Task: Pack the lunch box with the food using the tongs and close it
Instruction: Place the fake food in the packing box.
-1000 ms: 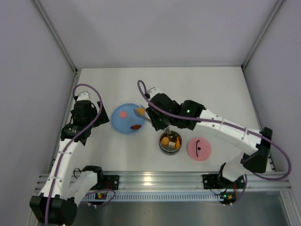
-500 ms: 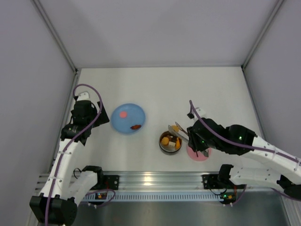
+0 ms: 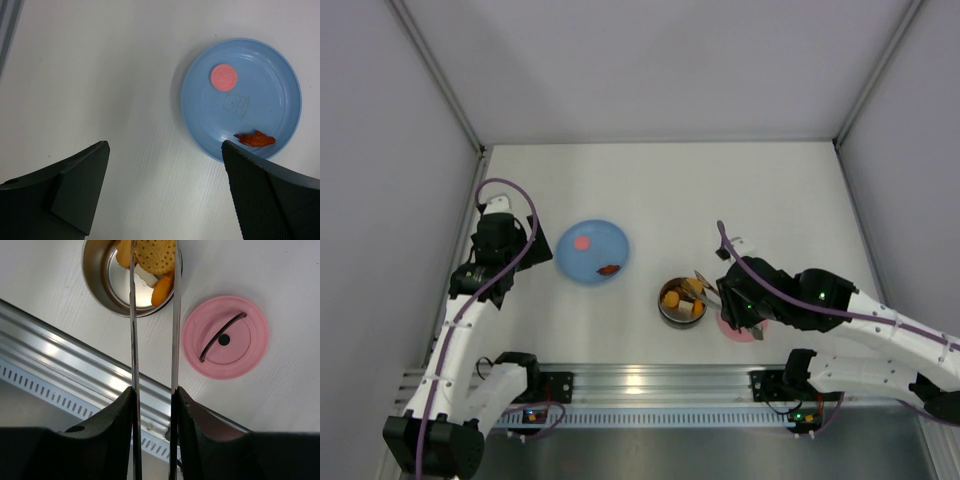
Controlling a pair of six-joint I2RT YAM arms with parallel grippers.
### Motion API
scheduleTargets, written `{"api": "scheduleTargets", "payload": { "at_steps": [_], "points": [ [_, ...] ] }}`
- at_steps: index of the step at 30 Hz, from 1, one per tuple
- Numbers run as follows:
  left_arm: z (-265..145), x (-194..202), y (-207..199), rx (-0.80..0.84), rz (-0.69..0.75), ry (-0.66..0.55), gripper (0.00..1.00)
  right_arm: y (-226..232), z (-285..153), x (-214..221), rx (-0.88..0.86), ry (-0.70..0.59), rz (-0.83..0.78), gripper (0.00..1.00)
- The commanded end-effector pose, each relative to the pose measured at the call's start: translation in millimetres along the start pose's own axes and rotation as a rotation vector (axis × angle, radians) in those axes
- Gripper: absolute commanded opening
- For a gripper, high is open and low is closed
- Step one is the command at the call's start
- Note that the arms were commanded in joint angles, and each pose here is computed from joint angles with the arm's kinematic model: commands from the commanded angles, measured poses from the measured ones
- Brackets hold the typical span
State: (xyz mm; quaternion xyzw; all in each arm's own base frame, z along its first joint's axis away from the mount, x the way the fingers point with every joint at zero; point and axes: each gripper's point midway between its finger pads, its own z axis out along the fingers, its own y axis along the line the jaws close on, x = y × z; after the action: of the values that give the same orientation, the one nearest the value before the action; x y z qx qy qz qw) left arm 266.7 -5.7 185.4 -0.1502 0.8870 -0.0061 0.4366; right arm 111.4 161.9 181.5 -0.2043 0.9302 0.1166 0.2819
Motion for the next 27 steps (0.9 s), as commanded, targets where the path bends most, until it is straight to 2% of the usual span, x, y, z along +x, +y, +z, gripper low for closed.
{"api": "scheduleTargets", "payload": {
  "at_steps": [1, 10, 27],
  "points": [
    [-0.7, -3.4, -2.0, 0.01, 0.008, -0.018, 0.99, 9.7, 0.3, -4.8, -0.041, -0.028, 0.016, 0.31],
    [-0.7, -3.4, -2.1, 0.01, 0.007, -0.018, 0.99, 13.0, -2.3, -6.4, -0.062, -0.037, 0.017, 0.41],
    [-0.6, -3.6, -1.5, 0.008, 0.008, -0.019, 0.99, 24.0, -9.1, -14.9, -0.107, -0.047, 0.005, 0.43]
  ]
}}
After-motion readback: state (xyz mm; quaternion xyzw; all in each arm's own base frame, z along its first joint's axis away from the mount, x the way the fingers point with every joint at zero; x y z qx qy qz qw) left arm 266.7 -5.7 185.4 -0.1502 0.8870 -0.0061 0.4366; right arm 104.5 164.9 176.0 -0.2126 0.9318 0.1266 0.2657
